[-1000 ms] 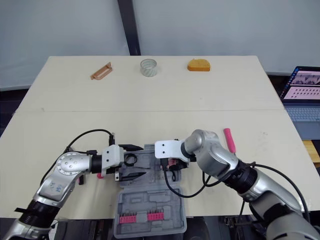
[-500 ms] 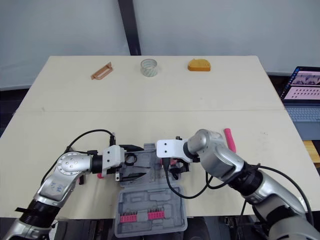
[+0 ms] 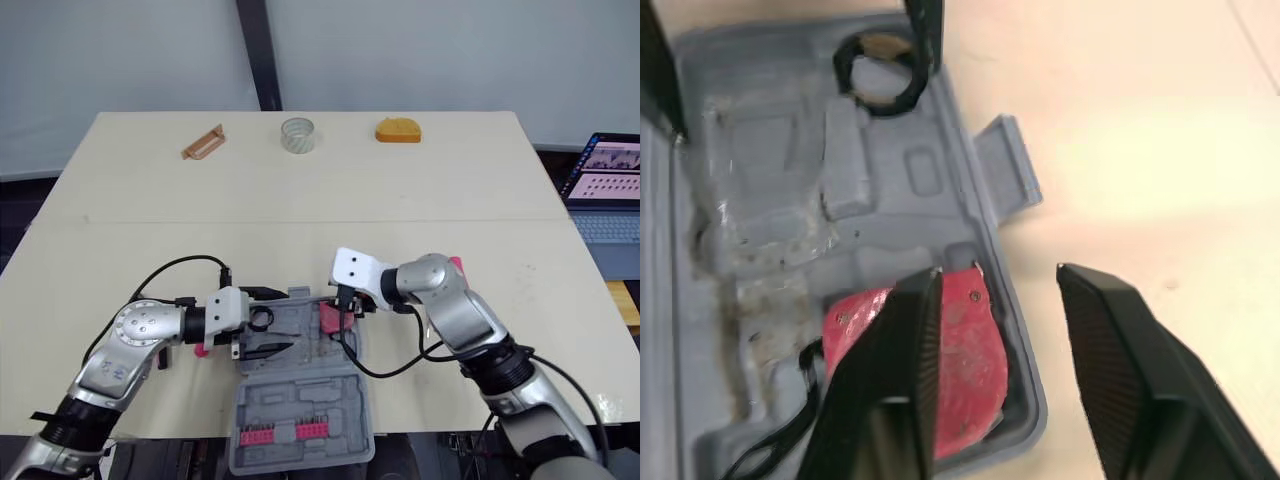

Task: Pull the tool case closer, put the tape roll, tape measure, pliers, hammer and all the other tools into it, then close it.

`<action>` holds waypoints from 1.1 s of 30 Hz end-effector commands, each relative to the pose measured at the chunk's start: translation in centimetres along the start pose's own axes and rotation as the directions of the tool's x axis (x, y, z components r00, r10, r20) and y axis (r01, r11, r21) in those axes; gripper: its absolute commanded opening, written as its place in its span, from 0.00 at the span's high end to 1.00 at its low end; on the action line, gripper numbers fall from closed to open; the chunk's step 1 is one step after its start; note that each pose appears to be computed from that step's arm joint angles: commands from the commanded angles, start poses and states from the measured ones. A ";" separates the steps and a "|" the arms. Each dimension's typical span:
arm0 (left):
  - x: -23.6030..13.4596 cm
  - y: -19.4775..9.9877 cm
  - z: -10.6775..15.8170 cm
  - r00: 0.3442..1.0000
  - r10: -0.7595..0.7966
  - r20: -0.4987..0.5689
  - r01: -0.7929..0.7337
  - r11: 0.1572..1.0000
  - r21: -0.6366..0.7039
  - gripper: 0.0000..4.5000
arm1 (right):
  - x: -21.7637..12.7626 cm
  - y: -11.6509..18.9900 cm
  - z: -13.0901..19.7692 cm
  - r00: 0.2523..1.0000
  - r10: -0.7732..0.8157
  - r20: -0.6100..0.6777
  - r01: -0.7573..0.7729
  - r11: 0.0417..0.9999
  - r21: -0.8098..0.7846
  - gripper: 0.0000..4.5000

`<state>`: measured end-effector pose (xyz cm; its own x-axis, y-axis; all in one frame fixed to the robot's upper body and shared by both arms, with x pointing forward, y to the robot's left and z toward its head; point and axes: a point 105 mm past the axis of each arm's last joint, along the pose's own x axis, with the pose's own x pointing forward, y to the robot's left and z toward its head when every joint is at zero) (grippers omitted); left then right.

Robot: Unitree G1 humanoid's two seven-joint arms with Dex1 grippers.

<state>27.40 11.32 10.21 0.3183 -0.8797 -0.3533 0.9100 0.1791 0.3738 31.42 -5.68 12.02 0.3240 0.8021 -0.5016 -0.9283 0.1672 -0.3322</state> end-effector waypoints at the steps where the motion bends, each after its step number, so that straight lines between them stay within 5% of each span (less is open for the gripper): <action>1: 0.0 0.1 0.9 1.000 -0.001 0.026 0.000 1.000 0.021 0.00 | -0.3 0.7 0.9 0.992 0.039 0.118 -0.038 0.999 -0.013 0.51; 33: -0.6 0.2 0.6 1.000 0.014 0.006 -0.014 1.000 0.010 0.00 | 2.5 4.7 -11.6 0.997 0.071 -0.032 -0.065 0.983 0.171 0.51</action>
<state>27.46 11.58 10.03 0.3235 -0.8720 -0.3672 0.9142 0.1880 0.3590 31.41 -7.15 5.49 0.2736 0.8801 -0.3879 -0.9477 0.1777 -0.2652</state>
